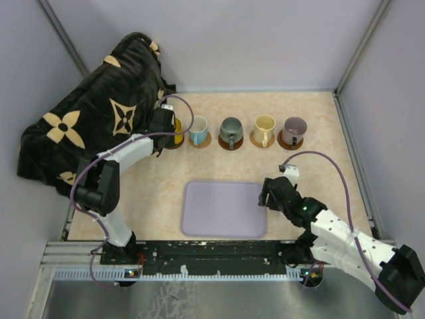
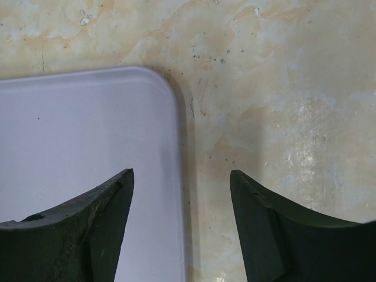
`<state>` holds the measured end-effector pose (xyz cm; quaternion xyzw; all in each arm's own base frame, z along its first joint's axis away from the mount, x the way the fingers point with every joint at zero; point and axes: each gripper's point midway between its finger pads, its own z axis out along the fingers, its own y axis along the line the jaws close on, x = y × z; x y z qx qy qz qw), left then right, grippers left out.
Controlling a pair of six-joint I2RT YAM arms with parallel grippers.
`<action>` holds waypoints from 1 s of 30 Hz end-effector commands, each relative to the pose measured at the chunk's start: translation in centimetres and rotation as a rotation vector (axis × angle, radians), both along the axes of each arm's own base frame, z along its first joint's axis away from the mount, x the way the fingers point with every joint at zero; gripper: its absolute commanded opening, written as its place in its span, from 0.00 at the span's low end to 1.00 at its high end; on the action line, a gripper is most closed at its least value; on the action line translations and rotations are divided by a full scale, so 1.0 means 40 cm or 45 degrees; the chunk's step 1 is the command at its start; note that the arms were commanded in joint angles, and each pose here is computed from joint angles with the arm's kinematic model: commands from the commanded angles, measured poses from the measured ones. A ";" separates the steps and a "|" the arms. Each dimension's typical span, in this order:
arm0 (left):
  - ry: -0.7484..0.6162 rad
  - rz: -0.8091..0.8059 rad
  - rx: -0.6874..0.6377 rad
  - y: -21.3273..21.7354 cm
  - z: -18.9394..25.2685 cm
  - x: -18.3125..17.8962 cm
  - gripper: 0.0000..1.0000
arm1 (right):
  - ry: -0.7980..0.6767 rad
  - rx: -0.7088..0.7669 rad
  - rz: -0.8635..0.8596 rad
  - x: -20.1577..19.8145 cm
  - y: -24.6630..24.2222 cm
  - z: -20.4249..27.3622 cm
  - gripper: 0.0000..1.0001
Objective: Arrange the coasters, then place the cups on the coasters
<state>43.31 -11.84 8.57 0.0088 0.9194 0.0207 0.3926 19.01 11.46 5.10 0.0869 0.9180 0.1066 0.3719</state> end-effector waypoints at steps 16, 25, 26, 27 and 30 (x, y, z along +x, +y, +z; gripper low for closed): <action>-0.134 0.043 -0.034 0.019 0.063 0.069 0.06 | -0.048 0.052 -0.014 0.023 0.017 0.027 0.67; -0.116 0.031 -0.048 0.011 0.050 0.069 0.06 | -0.049 0.057 -0.014 0.023 0.018 0.026 0.67; -0.114 0.031 -0.048 0.011 0.048 0.069 0.06 | -0.048 0.056 -0.014 0.023 0.018 0.026 0.67; -0.112 0.031 -0.050 0.010 0.046 0.069 0.06 | -0.049 0.058 -0.013 0.023 0.019 0.027 0.67; -0.100 0.032 -0.058 0.008 0.040 0.067 0.06 | -0.049 0.059 -0.013 0.023 0.019 0.027 0.67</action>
